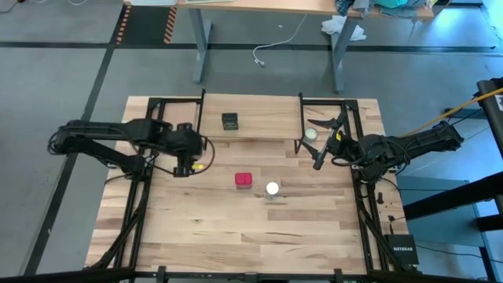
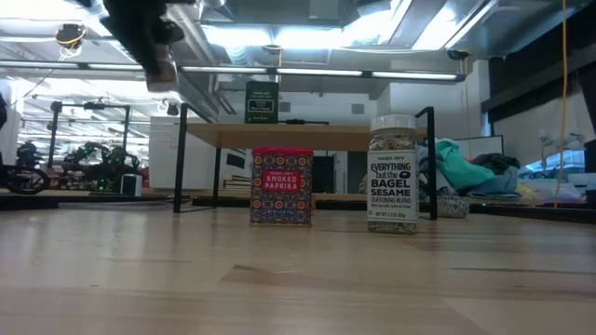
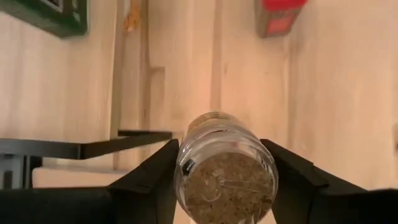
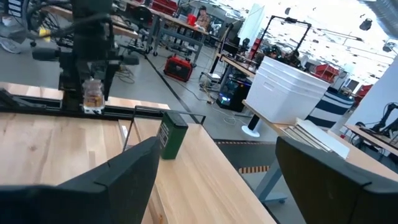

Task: Shelf spices
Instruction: Put the transparent seasoning bottle on the shelf

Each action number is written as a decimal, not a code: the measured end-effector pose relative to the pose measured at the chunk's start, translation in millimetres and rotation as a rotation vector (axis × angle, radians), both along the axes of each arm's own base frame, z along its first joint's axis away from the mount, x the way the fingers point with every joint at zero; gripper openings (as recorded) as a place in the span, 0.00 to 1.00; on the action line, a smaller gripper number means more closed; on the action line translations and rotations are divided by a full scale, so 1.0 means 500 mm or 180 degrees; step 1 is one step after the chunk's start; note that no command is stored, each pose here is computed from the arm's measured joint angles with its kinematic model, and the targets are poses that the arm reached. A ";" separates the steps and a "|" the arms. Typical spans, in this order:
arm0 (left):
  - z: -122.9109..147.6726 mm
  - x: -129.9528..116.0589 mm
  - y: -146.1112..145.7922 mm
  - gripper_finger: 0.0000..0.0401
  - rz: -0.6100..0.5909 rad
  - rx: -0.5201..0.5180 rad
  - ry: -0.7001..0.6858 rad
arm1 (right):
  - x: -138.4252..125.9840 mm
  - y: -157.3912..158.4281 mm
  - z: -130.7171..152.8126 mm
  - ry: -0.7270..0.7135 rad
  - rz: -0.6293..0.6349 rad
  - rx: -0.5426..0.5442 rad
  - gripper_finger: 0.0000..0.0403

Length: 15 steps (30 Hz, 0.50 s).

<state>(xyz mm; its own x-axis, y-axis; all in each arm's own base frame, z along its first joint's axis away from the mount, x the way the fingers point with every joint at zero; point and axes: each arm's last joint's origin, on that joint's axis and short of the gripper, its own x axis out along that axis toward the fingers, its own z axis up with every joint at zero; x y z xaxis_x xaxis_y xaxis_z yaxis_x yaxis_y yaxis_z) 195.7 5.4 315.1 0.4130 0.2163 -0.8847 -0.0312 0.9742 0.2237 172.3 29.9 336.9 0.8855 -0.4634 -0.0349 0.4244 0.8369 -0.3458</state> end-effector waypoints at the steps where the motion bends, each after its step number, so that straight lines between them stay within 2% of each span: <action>1: -0.006 0.008 0.003 0.44 0.0000 0.0012 0.0055 | 0.002 0.000 -0.001 0.0006 -0.0007 -0.0002 0.81; 4: -0.010 0.035 0.009 0.44 -0.0098 0.0077 0.0145 | 0.005 -0.005 -0.002 0.0014 -0.0051 -0.0004 0.81; 9: 0.035 0.074 0.035 0.44 -0.0188 0.0331 0.0099 | 0.013 -0.014 -0.006 0.0032 -0.0070 0.0038 0.81; 15: 0.075 0.093 0.092 0.44 -0.0237 0.0546 0.0180 | 0.020 -0.011 -0.011 0.0076 0.0029 0.0037 0.81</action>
